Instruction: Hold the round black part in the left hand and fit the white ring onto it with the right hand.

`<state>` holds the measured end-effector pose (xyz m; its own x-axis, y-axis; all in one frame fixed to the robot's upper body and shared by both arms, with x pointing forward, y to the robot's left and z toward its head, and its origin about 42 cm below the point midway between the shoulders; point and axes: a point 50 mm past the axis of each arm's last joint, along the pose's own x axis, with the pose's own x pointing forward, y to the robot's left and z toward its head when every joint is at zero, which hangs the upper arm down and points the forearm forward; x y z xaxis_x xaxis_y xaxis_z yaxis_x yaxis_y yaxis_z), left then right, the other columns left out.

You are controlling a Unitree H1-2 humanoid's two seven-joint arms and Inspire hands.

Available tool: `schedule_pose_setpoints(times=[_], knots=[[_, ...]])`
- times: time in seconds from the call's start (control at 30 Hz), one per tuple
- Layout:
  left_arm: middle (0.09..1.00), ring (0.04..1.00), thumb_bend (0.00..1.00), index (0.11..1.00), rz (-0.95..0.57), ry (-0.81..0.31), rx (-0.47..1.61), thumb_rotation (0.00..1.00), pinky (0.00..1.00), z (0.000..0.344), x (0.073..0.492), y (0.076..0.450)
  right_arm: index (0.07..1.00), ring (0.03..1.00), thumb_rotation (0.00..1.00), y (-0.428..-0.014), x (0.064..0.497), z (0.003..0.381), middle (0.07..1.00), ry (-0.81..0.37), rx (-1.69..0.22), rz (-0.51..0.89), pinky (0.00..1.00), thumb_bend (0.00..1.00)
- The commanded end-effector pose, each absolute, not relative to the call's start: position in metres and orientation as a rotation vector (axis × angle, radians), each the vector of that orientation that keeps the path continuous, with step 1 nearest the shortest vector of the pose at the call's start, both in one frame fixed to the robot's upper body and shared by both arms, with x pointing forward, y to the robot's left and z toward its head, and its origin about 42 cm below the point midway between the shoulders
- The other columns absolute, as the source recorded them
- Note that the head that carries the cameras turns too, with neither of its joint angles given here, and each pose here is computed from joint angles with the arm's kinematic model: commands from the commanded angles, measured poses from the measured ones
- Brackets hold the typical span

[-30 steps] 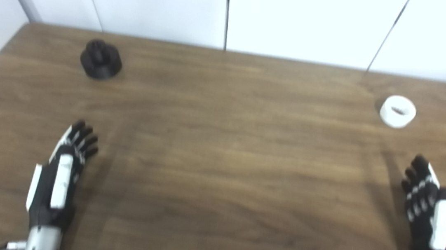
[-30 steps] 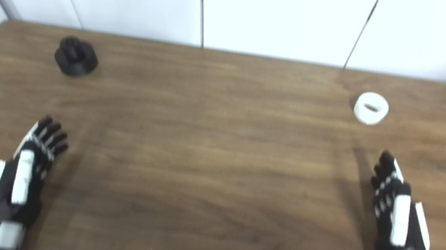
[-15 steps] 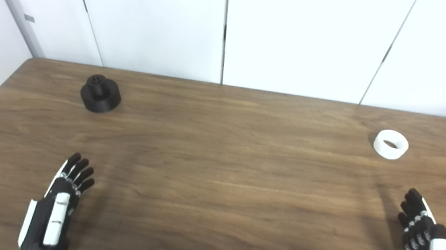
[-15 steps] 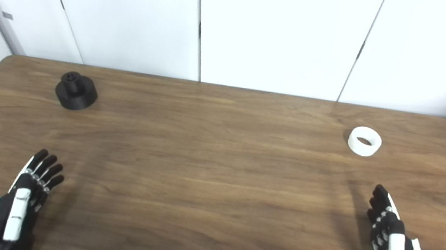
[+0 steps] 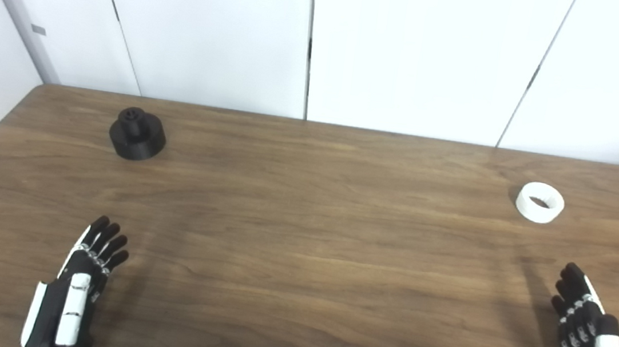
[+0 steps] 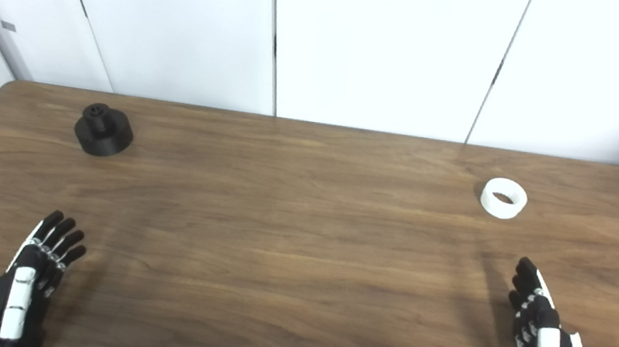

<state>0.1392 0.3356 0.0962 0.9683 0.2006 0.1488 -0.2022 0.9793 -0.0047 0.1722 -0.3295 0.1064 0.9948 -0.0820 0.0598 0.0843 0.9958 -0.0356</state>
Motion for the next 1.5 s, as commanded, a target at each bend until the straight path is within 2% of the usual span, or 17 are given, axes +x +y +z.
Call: schedule_pose_setpoints(times=[0.0,0.47,0.77,0.97,1.2,1.47], knots=[[0.919,0.893,0.53,0.932,0.209,-0.153,0.04,0.82,0.87,0.099,0.137,0.34,0.942,0.977,1.0,-0.33,0.174,0.113,0.968,-0.111,-0.052,-0.075,1.0,0.64],[0.919,0.898,0.6,0.937,0.217,-0.142,0.066,0.77,0.87,0.1,0.136,0.338,0.949,0.985,1.0,-0.331,0.175,0.113,0.976,-0.109,-0.046,-0.069,1.0,0.62],[0.917,0.893,0.59,0.932,0.211,-0.143,0.062,0.75,0.86,0.097,0.136,0.334,0.945,0.984,1.0,-0.334,0.174,0.111,0.976,-0.103,-0.054,-0.077,0.99,0.64],[0.921,0.903,0.57,0.938,0.21,-0.135,0.065,0.78,0.88,0.097,0.136,0.333,0.946,0.967,1.0,-0.335,0.174,0.111,0.968,-0.104,-0.051,-0.071,1.0,0.62],[0.92,0.9,0.6,0.93,0.213,-0.135,0.061,0.76,0.87,0.097,0.135,0.326,0.952,0.993,1.0,-0.34,0.172,0.11,0.977,-0.096,-0.055,-0.075,1.0,0.66],[0.907,0.889,0.55,0.921,0.214,-0.139,0.07,0.75,0.86,0.094,0.135,0.318,0.976,1.0,1.0,-0.344,0.171,0.107,0.997,-0.098,-0.046,-0.046,1.0,0.65]])
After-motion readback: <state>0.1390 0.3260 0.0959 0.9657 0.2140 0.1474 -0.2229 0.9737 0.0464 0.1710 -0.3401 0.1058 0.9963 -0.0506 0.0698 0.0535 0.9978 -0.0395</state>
